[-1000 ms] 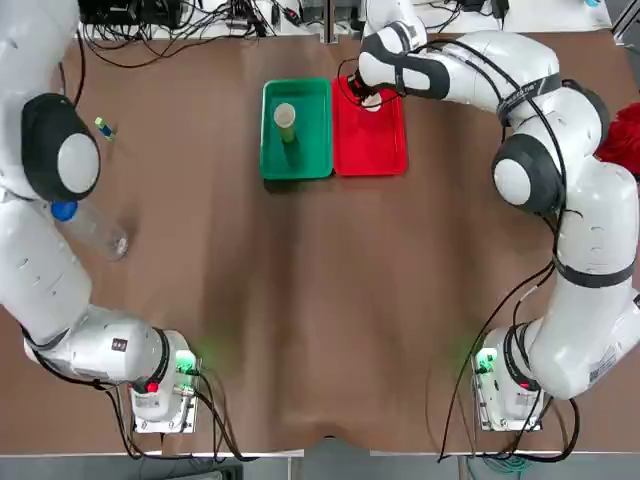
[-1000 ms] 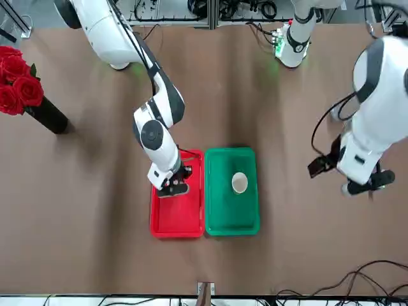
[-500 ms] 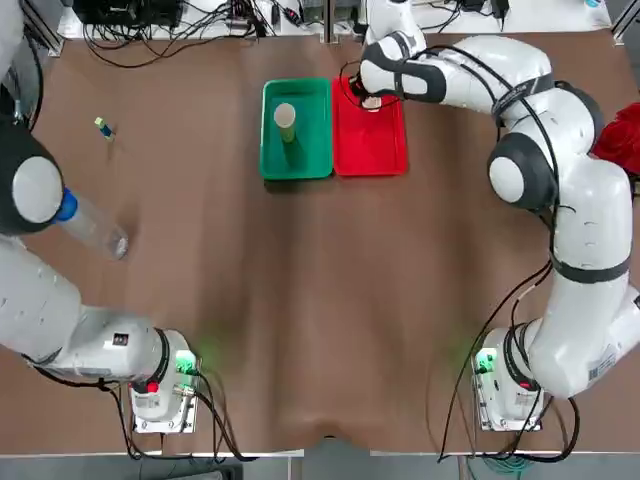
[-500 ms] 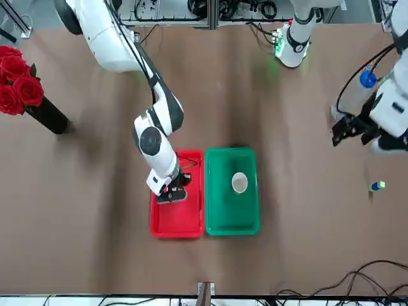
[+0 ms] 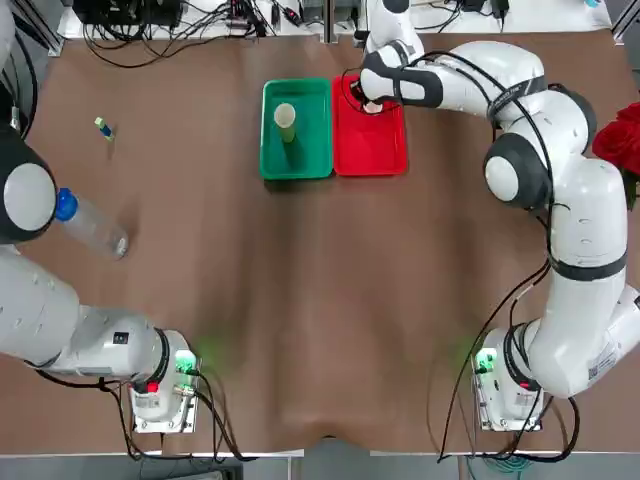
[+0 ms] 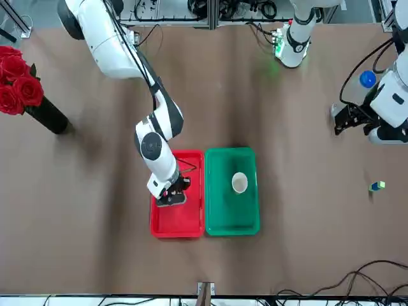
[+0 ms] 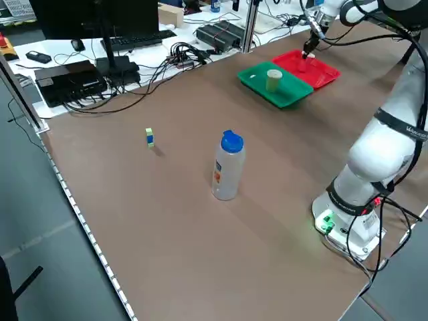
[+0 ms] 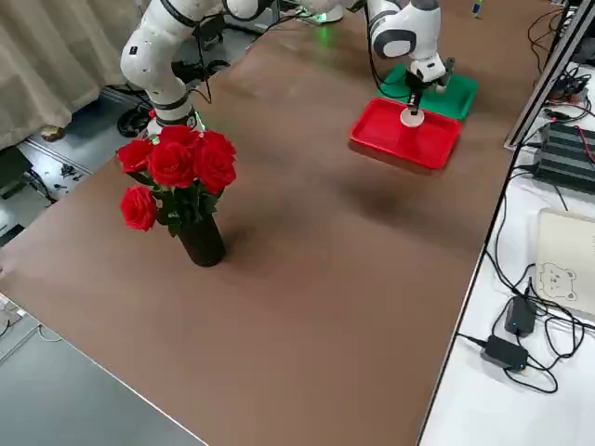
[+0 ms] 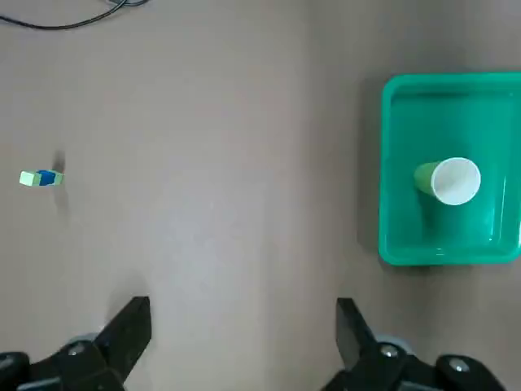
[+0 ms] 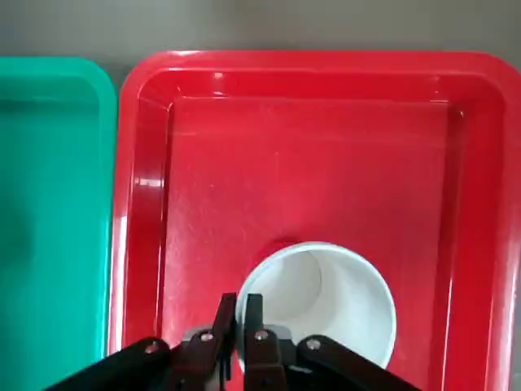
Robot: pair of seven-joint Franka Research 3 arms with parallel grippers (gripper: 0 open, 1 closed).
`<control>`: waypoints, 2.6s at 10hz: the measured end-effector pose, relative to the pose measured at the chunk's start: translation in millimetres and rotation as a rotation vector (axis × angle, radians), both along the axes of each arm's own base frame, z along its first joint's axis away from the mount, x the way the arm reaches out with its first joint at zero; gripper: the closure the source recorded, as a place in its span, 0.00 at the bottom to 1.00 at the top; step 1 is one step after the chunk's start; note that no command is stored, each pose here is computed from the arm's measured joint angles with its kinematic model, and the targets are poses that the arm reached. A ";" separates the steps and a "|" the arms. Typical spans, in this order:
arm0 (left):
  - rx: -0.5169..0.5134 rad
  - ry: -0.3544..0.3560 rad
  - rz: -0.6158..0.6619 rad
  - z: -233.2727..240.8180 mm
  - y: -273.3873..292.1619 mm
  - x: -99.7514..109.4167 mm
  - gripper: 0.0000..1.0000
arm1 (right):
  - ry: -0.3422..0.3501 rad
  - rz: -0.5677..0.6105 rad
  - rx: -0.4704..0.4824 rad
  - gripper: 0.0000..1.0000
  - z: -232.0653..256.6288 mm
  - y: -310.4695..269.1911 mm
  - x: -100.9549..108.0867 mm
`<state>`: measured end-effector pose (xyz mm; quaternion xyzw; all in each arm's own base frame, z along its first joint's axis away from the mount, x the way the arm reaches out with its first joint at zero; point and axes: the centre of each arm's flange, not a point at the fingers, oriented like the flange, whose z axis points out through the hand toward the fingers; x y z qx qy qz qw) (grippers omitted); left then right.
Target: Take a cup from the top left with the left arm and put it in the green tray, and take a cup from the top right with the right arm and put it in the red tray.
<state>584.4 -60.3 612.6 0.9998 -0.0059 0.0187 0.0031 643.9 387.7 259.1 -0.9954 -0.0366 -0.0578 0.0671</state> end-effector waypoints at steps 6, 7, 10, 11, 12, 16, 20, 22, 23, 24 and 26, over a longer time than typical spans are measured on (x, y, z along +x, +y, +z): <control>-0.005 0.012 0.021 -8.5 10.8 7.4 0.00 | -0.003 -0.010 0.001 0.34 0.1 -5.7 4.3; -0.005 0.011 0.022 -7.7 11.3 7.4 0.00 | -0.003 -0.018 0.001 0.27 0.8 -10.5 7.3; -0.006 0.009 0.023 -6.9 11.9 7.6 0.00 | 0.050 -0.046 -0.029 0.14 25.2 -34.1 16.7; -0.006 0.009 0.022 -6.6 11.7 7.6 0.00 | 0.065 -0.058 -0.038 0.01 48.9 -48.1 20.6; -0.006 0.008 0.023 -6.4 11.8 7.6 0.00 | 0.071 -0.052 -0.046 0.00 78.7 -65.3 24.1; -0.006 0.006 0.025 -5.5 12.6 7.7 0.00 | 0.102 -0.008 -0.076 0.00 173.3 -126.6 22.5; -0.007 0.000 0.049 -2.2 13.0 7.9 0.00 | 0.115 0.072 -0.098 0.00 244.9 -197.2 14.4; -0.008 -0.002 0.056 -1.3 13.1 7.9 0.00 | 0.092 0.102 -0.103 0.00 281.0 -226.3 6.5; -0.008 -0.003 0.058 -1.0 13.8 8.0 0.00 | 0.093 0.079 -0.104 0.00 298.3 -248.9 1.8; -0.008 -0.003 0.062 -1.0 15.5 8.1 0.00 | 0.100 0.048 -0.105 0.00 313.3 -274.0 -3.3; -0.008 -0.005 0.087 -0.1 29.6 9.0 0.00 | 0.107 -0.016 -0.105 0.00 334.4 -321.7 -10.9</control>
